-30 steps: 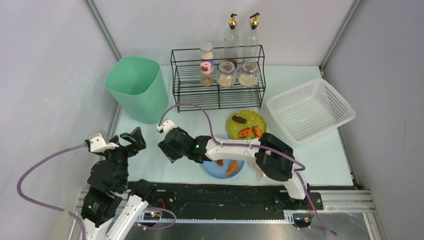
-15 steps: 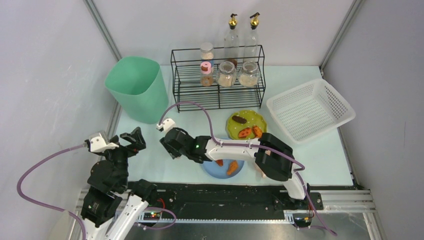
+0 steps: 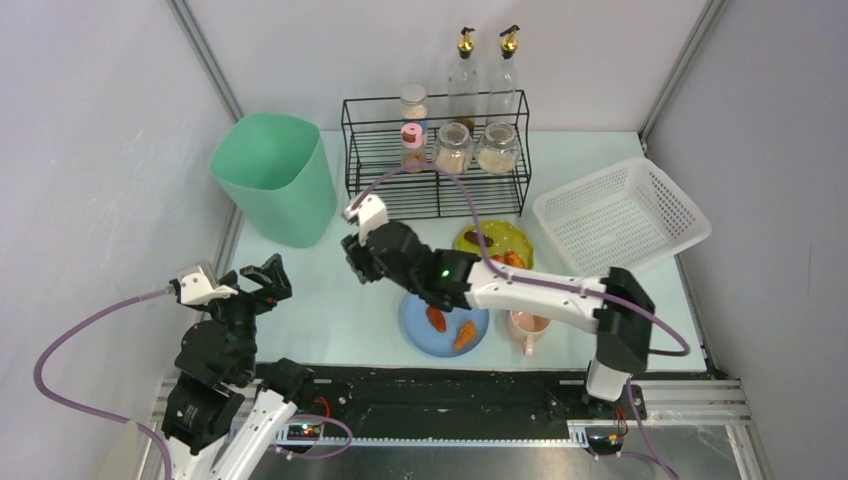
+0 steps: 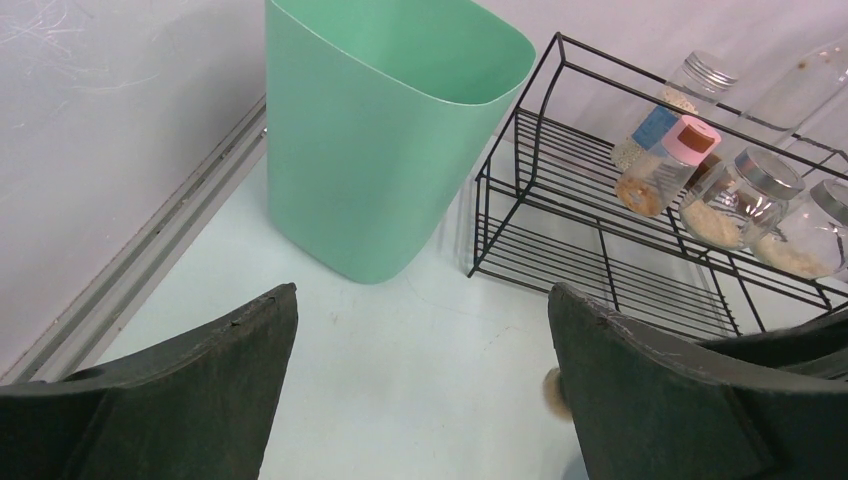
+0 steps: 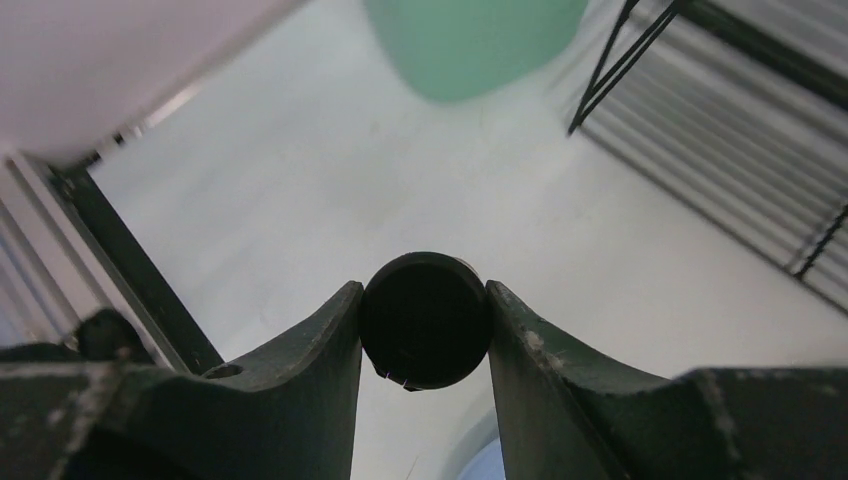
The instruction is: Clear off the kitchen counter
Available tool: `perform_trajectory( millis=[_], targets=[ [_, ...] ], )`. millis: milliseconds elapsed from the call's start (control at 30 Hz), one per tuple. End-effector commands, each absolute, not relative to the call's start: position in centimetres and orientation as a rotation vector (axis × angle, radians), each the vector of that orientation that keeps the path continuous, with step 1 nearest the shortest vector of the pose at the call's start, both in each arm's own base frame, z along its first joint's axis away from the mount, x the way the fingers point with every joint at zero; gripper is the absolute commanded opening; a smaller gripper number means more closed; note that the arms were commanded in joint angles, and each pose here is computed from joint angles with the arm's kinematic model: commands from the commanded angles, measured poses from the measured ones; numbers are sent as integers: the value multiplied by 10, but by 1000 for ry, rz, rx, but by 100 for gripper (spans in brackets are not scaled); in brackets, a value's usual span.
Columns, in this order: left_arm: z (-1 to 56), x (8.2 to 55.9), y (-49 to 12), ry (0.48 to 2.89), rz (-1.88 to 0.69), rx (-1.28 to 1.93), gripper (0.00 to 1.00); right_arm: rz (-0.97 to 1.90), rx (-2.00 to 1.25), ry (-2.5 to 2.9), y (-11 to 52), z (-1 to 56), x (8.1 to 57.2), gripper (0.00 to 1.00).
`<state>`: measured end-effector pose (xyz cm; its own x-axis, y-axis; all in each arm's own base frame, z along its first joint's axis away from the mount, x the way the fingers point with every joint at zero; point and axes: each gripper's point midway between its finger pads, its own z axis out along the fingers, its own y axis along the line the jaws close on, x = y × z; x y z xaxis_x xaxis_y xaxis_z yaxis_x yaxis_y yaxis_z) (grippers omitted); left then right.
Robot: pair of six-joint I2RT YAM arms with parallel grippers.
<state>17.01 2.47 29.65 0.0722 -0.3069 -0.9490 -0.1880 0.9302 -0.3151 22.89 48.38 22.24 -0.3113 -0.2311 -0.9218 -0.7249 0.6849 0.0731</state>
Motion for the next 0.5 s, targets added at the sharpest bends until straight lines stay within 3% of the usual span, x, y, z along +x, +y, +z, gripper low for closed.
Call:
perform_trajectory(
  millis=[0,467],
  targets=[
    [299,173,25,1498,-88,-415,98,655,-603,1712,458,303,253,19],
    [299,173,24,1500,-92,-409,98,670,-372,1501,407,404,330,18]
  ],
)
